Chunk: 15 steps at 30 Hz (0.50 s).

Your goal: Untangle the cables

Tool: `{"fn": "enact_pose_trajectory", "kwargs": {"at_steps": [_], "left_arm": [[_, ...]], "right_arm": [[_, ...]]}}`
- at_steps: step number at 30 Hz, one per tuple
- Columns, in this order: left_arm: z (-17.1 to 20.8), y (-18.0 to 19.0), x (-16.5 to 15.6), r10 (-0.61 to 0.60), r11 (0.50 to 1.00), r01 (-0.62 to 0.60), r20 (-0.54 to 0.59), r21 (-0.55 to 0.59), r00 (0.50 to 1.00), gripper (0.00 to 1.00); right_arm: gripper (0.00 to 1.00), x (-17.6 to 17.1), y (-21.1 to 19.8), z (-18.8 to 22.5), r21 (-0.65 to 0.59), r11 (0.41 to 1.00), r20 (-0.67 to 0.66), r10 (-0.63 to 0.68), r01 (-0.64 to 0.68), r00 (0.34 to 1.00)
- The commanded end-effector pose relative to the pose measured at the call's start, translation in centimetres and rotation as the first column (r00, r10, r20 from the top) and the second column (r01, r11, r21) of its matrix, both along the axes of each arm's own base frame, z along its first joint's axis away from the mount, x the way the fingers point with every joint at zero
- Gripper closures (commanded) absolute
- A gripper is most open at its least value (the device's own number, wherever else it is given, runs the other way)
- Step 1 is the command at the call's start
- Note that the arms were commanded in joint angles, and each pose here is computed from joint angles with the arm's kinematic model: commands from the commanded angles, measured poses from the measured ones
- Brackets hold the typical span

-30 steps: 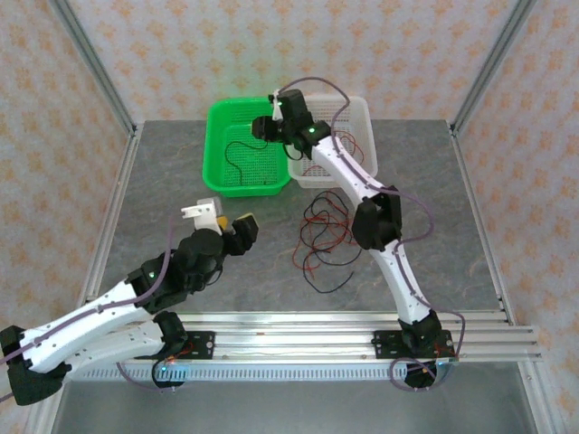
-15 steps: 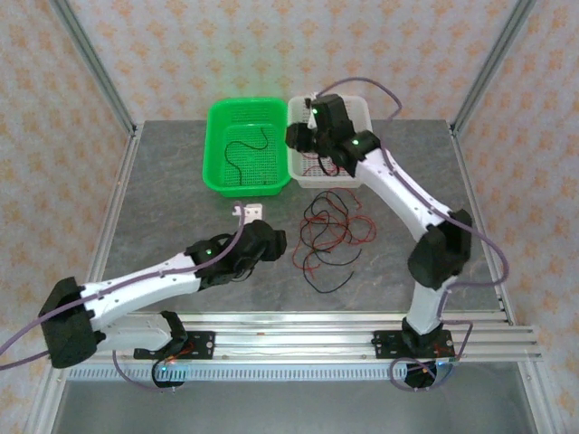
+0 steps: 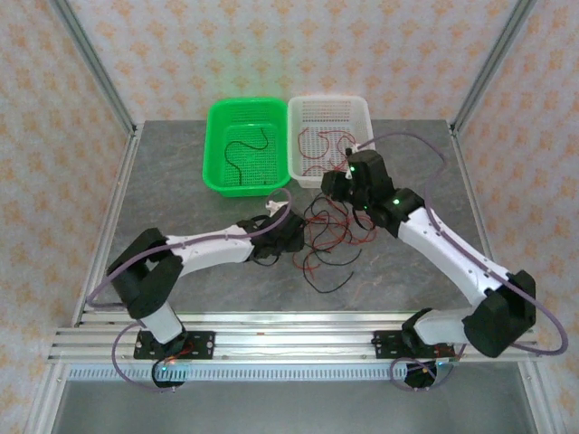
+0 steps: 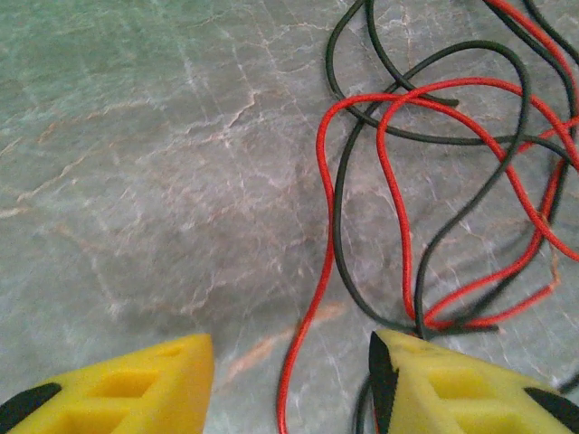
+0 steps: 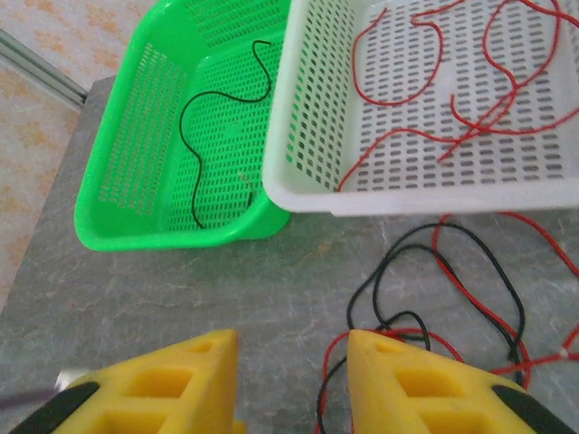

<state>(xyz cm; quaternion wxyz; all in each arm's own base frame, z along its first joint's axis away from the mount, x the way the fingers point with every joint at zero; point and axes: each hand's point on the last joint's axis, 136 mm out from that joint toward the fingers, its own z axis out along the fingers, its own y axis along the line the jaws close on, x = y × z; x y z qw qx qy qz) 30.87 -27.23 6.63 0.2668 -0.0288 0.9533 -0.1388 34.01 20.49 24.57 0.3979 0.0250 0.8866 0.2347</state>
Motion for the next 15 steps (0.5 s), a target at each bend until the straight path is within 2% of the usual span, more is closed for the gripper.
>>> {"fn": "enact_pose_trajectory", "kwargs": {"at_steps": [1,5,15], "left_arm": [[0.2,-1.3,1.8,-0.031,0.999,0.031,0.018,-0.018,0.999,0.53],[-1.3,-1.1,1.9,-0.034,0.999,0.034,-0.016,0.014,0.999,0.59],[-3.0,-0.2,-0.6,-0.1,0.987,0.11,-0.086,0.118,0.991,0.58]], "right_arm": [[0.64,-0.7,-1.4,0.3,0.024,0.998,0.025,-0.064,0.064,0.998],[0.64,-1.9,-2.4,0.0,0.031,0.996,0.018,-0.082,0.081,0.996],[0.64,-2.7,-3.1,0.3,0.046,0.994,0.022,-0.1,0.099,0.995]]}}
